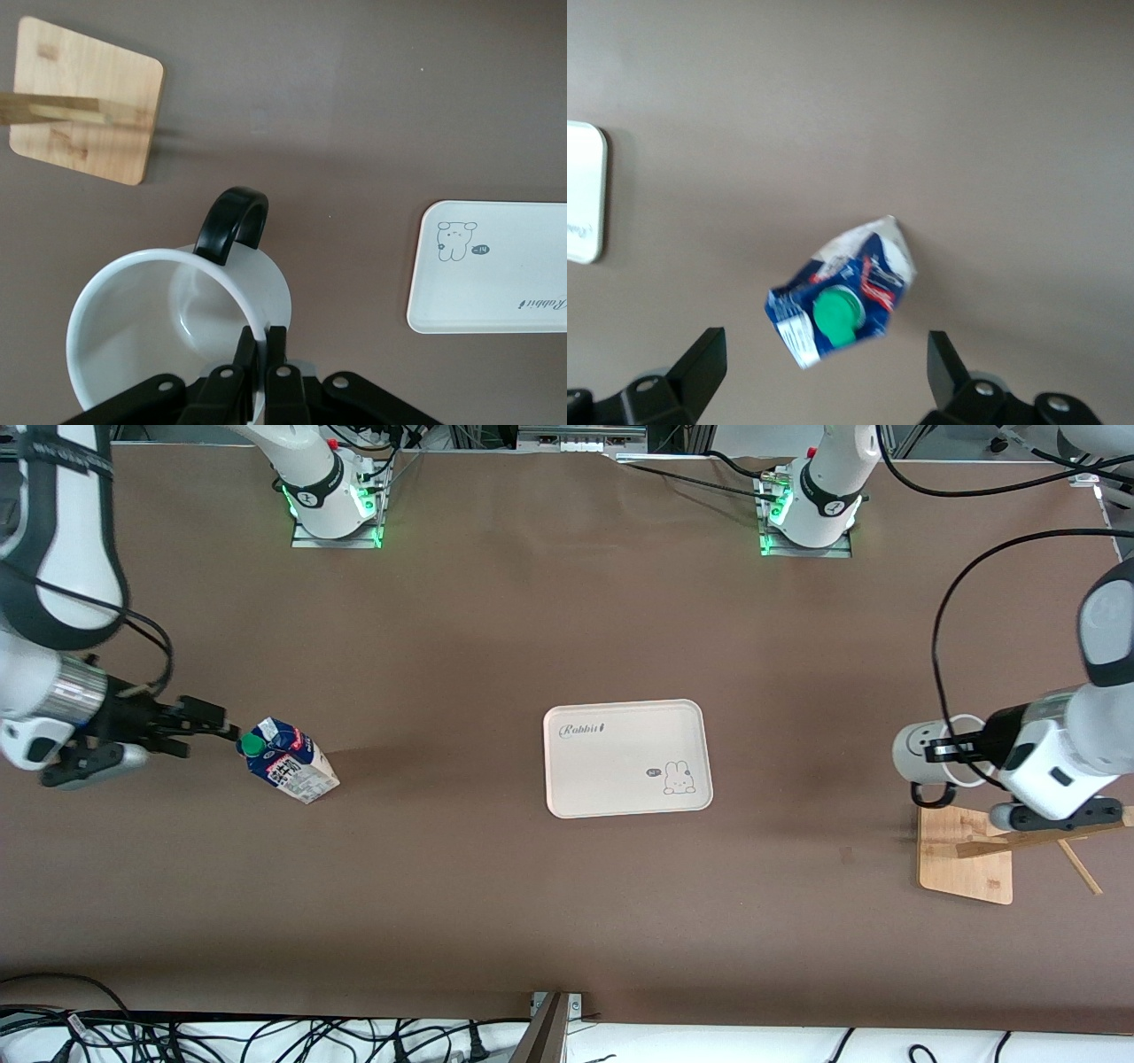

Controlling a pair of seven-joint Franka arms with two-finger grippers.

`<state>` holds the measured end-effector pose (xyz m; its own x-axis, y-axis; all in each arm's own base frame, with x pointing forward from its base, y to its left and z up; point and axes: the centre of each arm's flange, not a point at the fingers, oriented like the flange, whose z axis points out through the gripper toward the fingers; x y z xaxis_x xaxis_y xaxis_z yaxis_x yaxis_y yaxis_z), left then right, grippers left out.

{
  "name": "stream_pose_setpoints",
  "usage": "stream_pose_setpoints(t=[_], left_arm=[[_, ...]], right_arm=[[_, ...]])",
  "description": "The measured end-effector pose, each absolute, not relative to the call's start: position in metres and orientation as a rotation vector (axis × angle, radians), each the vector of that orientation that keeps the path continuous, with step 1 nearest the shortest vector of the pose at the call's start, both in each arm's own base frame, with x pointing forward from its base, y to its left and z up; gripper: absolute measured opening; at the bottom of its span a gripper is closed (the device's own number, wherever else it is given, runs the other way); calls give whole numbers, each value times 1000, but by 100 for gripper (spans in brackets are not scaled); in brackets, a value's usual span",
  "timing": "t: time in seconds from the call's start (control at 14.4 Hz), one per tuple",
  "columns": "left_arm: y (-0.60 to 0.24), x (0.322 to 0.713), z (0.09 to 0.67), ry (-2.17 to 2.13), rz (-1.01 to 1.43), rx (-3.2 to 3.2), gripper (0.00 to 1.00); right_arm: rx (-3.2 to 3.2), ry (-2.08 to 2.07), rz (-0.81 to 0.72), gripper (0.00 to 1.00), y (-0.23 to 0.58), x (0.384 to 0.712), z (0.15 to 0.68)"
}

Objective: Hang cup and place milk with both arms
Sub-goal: 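Release the carton with the right gripper while the left gripper carries the mug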

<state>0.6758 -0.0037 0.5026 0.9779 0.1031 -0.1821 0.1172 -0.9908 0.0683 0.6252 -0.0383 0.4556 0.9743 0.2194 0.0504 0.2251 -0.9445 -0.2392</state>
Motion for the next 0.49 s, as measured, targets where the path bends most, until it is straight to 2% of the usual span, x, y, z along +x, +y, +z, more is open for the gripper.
stream_pose_setpoints(t=[0.21, 0.49], left_arm=[[12, 675, 518, 109, -228, 3098, 6], [54, 675, 549, 34, -127, 3141, 6]], right_arm=[[-2916, -341, -26, 100, -63, 625, 513], [-2973, -376, -39, 100, -71, 622, 563]])
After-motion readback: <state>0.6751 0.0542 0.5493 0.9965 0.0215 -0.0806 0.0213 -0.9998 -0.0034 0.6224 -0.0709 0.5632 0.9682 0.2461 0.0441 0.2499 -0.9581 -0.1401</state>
